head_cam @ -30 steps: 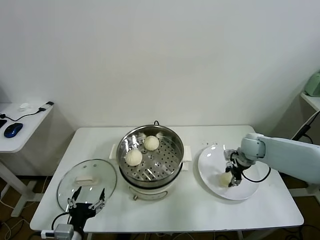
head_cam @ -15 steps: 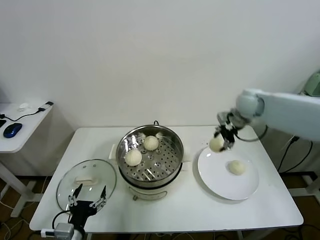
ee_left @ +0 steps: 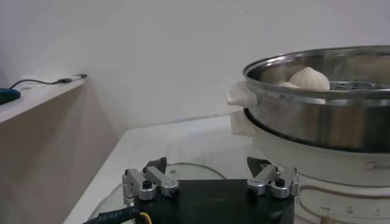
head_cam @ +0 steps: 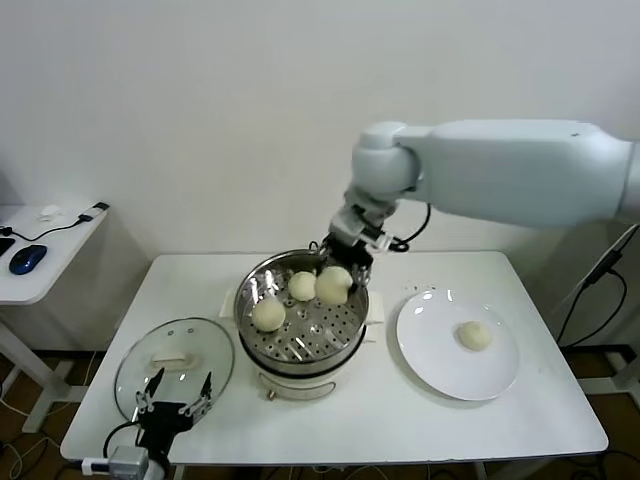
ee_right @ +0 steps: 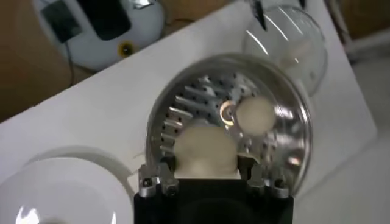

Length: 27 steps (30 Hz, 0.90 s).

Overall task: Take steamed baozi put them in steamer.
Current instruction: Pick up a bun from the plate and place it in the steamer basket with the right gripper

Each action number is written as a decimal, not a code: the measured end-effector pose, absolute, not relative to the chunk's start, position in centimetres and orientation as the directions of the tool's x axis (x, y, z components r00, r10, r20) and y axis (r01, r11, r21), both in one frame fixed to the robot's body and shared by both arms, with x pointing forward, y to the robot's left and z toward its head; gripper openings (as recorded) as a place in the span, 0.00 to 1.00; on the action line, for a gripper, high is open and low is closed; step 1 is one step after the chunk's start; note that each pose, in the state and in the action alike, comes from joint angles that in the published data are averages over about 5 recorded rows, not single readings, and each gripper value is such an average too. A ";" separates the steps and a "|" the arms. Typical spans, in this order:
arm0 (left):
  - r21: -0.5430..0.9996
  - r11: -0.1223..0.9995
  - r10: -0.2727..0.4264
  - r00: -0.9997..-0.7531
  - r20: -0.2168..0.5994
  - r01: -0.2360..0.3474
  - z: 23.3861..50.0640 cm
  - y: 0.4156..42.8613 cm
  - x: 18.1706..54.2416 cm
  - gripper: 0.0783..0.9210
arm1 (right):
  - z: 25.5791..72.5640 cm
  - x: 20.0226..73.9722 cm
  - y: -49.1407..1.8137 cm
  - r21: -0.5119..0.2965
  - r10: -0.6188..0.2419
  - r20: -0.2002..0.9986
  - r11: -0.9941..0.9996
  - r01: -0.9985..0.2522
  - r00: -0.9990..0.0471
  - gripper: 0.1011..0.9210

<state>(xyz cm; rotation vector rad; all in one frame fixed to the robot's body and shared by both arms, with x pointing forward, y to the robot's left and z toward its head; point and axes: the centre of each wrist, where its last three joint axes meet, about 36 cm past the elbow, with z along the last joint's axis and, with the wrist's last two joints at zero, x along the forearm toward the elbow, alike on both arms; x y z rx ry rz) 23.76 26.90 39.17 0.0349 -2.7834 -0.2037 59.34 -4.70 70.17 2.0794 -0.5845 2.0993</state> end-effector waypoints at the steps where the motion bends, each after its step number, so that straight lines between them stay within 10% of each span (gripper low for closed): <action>1: 0.147 0.989 -0.050 -0.939 0.342 0.001 39.2 26.9 23.7 0.88 | 69.5 59.1 -4.1 -0.173 -0.170 0.985 -0.929 -0.327 -0.038 0.68; 20: 0.152 0.988 -0.058 -0.935 0.349 -0.004 38.9 26.9 23.2 0.88 | 59.5 58.9 1.5 -0.143 -0.144 0.989 -0.984 -0.103 0.009 0.70; 27: 0.151 0.989 -0.058 -0.937 0.345 -0.006 38.9 27.0 23.3 0.88 | 59.6 59.7 1.3 -0.124 -0.126 0.992 -0.988 -0.096 0.018 0.86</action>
